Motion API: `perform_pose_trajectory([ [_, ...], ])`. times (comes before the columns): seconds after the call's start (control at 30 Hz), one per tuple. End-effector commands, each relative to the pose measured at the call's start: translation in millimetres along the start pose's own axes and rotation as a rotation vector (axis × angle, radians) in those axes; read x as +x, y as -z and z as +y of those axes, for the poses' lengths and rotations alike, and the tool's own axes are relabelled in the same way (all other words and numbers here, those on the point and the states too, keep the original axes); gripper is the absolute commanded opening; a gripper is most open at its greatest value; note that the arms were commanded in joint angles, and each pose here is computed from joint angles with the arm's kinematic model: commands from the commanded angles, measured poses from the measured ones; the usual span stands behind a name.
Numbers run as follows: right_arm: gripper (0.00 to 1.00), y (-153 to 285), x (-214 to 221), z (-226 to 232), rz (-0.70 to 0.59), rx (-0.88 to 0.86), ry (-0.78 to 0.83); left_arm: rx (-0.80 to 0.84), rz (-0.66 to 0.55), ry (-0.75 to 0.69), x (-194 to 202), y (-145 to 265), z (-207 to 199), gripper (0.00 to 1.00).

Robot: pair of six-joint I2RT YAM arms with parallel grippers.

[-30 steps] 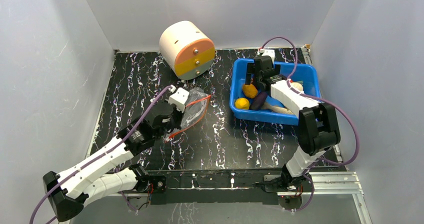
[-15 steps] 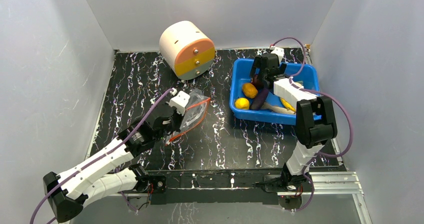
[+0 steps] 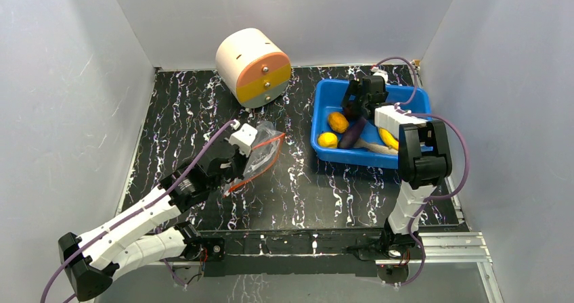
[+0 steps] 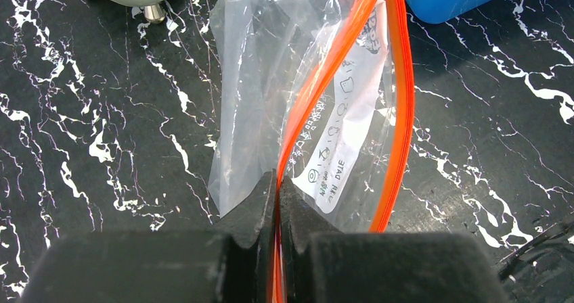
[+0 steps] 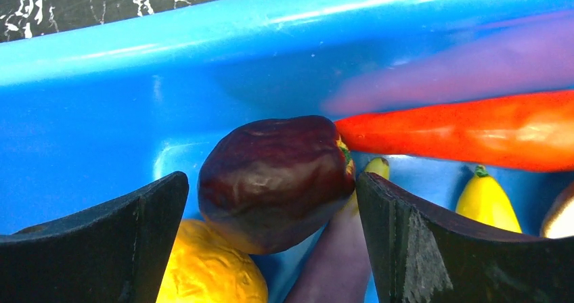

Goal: Place the food in the zip-top bag and seal the zipper
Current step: Pick up the fake vegetable from the bin.

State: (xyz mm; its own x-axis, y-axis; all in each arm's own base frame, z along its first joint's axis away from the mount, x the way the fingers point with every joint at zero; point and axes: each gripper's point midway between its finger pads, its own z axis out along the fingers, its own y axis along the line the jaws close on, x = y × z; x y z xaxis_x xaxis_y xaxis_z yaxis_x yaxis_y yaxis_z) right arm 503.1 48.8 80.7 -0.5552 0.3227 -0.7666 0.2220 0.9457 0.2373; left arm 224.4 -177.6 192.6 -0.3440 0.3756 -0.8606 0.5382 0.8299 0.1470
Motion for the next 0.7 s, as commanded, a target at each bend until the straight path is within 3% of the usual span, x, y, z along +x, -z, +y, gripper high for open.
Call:
perform_pose_trajectory([
  [0.0, 0.91, -7.5, -12.4, 14.0, -0.038, -0.088, 0.007, 0.002, -0.025, -0.004, -5.7, 5.5, 1.5, 0.00],
  [0.13, 0.74, -6.7, -13.9, 14.4, -0.038, -0.107, 0.035, -0.005, -0.019, -0.007, -4.4, 5.5, 2.7, 0.00],
  [0.23, 0.68, -3.9, -16.6, 12.8, -0.037, -0.095, 0.052, -0.010, -0.020, -0.007, -4.3, 6.3, 3.8, 0.00],
  [0.67, 0.58, 31.1, -37.7, -11.7, -0.078, 0.044, 0.079, -0.018, -0.045, -0.003, -8.0, 10.3, 6.9, 0.00],
])
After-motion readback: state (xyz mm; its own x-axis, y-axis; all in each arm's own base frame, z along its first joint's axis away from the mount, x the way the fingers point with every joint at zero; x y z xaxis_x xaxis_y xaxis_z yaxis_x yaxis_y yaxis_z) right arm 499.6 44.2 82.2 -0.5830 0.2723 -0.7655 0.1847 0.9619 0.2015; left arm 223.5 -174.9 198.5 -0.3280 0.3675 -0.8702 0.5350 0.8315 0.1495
